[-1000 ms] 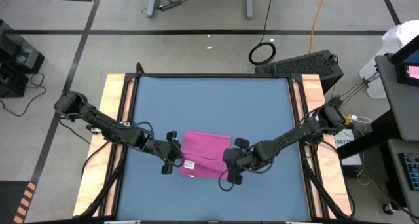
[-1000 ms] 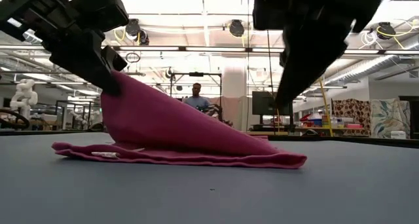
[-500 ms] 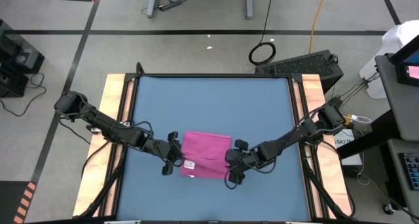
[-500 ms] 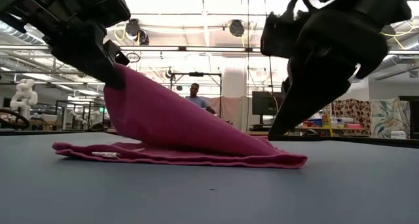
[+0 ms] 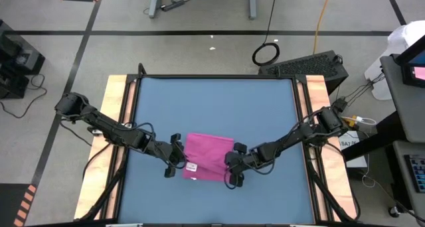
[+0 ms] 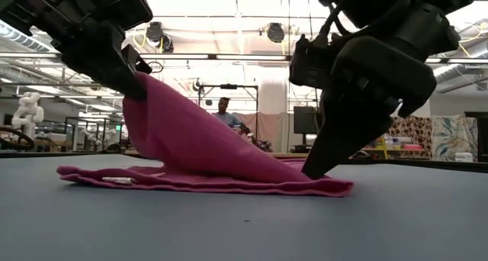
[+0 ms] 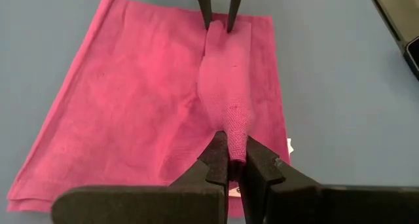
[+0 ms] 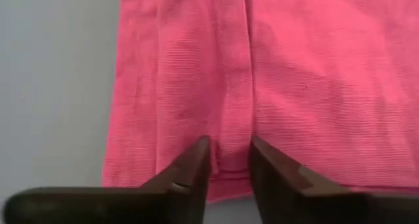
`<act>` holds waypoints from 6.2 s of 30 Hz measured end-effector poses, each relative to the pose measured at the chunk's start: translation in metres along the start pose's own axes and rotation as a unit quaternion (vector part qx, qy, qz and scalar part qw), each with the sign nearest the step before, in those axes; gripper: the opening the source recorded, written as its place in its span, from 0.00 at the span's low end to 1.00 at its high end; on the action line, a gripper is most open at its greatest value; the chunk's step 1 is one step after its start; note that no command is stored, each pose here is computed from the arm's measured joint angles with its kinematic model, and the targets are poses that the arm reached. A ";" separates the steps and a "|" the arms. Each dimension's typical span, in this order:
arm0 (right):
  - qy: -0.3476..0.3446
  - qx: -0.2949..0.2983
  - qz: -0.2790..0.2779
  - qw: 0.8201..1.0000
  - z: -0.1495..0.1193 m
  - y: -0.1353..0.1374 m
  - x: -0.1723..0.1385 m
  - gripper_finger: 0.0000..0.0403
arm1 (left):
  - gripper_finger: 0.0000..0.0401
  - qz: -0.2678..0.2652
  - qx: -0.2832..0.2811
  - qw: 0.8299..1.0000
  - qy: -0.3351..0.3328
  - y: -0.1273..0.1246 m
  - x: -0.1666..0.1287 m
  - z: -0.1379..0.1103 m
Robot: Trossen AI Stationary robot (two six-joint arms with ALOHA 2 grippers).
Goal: Roll towel
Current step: Fold the light red towel
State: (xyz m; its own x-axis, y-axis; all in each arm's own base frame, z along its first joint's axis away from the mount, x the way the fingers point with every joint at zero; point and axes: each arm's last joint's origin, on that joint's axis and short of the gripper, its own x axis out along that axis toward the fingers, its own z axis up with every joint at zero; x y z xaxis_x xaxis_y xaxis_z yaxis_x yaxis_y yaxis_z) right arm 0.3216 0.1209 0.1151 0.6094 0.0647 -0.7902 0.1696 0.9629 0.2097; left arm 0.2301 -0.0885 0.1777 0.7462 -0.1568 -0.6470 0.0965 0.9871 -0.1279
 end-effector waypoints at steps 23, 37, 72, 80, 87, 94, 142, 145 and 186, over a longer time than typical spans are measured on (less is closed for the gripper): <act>0.008 -0.023 0.034 0.999 0.014 0.002 -0.047 0.11 | 0.05 -0.006 0.013 1.000 -0.017 -0.002 0.000 0.003; 0.008 -0.024 0.031 0.999 0.014 0.002 -0.046 0.19 | 0.05 -0.010 0.013 0.999 -0.030 -0.003 0.000 0.006; 0.023 -0.002 0.035 0.999 0.004 0.000 -0.014 0.02 | 0.05 -0.009 0.011 1.000 -0.027 -0.002 0.000 0.005; 0.043 0.000 0.033 0.999 0.008 -0.002 -0.039 0.01 | 0.05 -0.008 0.015 0.999 -0.040 -0.003 0.000 0.007; 0.032 -0.003 -0.056 0.998 0.019 -0.014 -0.095 0.00 | 0.05 0.022 0.056 0.993 -0.100 -0.003 -0.002 0.018; -0.052 -0.025 -0.187 0.981 0.043 -0.035 -0.153 0.00 | 0.05 0.135 0.096 0.970 -0.178 0.007 -0.007 0.034; -0.014 0.040 -0.082 0.996 0.027 0.029 -0.132 0.00 | 0.05 0.071 0.091 0.989 -0.089 0.018 -0.002 0.022; -0.006 0.046 -0.074 0.996 0.026 0.032 -0.127 0.00 | 0.05 0.069 0.091 0.990 -0.084 0.017 -0.002 0.020; 0.047 0.045 -0.034 0.997 0.000 0.059 -0.054 0.00 | 0.05 -0.022 0.041 0.999 -0.011 -0.006 0.012 0.000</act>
State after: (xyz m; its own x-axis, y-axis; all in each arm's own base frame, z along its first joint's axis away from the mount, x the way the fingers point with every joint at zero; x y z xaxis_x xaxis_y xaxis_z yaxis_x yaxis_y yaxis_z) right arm 0.2983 0.1738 0.1702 0.5200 0.0291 -0.8537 0.2783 0.9391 0.2015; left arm 0.2385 -0.0966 0.1702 0.7546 -0.2008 -0.6247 0.1834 0.9786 -0.0931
